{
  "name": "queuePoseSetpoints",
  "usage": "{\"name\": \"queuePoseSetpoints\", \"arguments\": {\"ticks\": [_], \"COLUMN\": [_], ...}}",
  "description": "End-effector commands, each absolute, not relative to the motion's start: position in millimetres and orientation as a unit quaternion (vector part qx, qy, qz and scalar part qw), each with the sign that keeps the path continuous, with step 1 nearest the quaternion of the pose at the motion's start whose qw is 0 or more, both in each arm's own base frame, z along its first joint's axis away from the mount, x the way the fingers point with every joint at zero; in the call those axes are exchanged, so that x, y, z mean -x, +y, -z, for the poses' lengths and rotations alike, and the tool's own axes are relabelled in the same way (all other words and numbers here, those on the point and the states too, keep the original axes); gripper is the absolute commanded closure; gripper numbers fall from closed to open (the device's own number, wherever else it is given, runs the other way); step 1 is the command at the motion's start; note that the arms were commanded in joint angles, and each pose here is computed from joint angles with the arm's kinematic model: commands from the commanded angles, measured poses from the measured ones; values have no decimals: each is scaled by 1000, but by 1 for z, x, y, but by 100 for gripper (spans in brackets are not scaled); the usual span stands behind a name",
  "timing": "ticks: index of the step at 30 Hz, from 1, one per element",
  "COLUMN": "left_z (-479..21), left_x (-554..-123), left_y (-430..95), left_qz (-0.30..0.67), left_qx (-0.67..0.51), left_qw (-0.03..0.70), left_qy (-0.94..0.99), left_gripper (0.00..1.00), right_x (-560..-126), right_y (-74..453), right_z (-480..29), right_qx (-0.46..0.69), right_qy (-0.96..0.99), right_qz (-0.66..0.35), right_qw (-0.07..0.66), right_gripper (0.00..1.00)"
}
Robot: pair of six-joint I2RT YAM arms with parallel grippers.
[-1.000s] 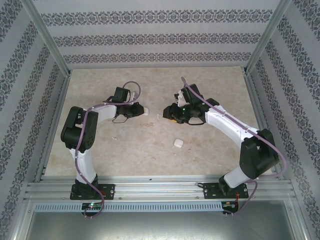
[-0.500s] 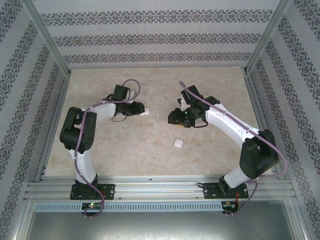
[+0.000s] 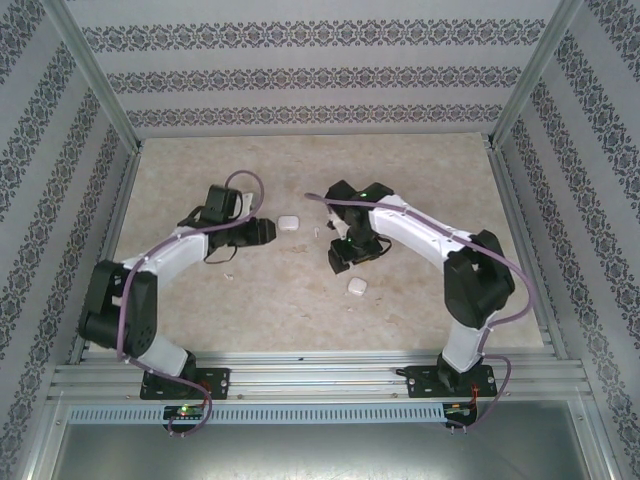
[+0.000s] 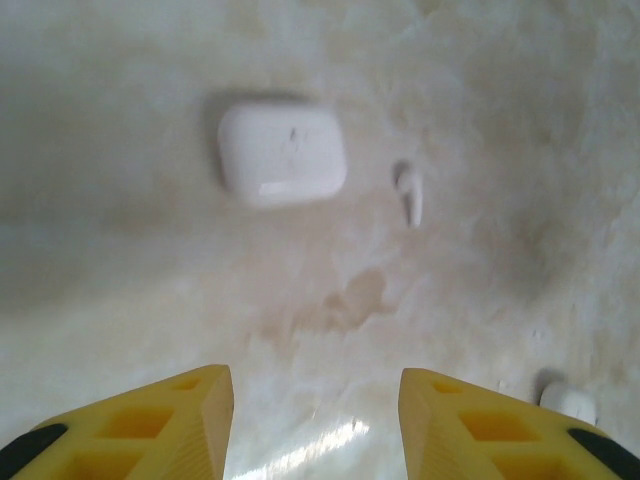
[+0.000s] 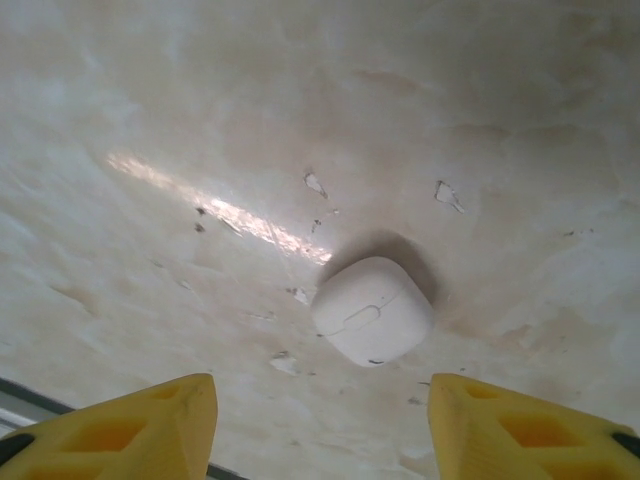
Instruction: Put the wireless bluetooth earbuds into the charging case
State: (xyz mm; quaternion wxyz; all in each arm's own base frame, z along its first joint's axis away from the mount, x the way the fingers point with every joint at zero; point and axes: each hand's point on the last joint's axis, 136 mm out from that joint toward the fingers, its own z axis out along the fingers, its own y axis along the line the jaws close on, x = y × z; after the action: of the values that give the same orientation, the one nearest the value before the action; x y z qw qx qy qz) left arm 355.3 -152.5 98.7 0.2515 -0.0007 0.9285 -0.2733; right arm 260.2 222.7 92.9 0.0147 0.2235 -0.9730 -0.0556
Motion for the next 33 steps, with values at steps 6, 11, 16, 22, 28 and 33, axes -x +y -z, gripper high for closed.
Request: {"name": "queuePoseSetpoints", "arguments": {"ticks": [6, 11, 16, 22, 28, 33], "left_z": [-91, -93, -96, -99, -98, -97], "left_x": [-300, -286, -287, -291, -291, -289], "left_y": [-133, -127, -126, -129, -129, -129], "left_qz": [264, 264, 265, 268, 269, 269], "left_qx": [26, 35, 35, 32, 32, 32], "left_qw": [251, 266, 275, 274, 273, 273], "left_qy": [931, 926, 924, 923, 923, 923], "left_gripper": [54, 53, 53, 53, 54, 54], "right_x": [-258, -258, -251, -243, -238, -235], "right_y": [197, 206, 208, 208, 208, 207], "right_z": [-57, -47, -34, -18, -9, -5], "right_qx": [-327, -337, -342, -341, -329, -317], "right_qy": [-938, -935, -931, -929, -932, -935], "right_qz": [-74, -59, -51, -48, -45, -43], "right_qw": [88, 93, 115, 137, 146, 150], "right_gripper": [37, 30, 28, 28, 28, 32]}}
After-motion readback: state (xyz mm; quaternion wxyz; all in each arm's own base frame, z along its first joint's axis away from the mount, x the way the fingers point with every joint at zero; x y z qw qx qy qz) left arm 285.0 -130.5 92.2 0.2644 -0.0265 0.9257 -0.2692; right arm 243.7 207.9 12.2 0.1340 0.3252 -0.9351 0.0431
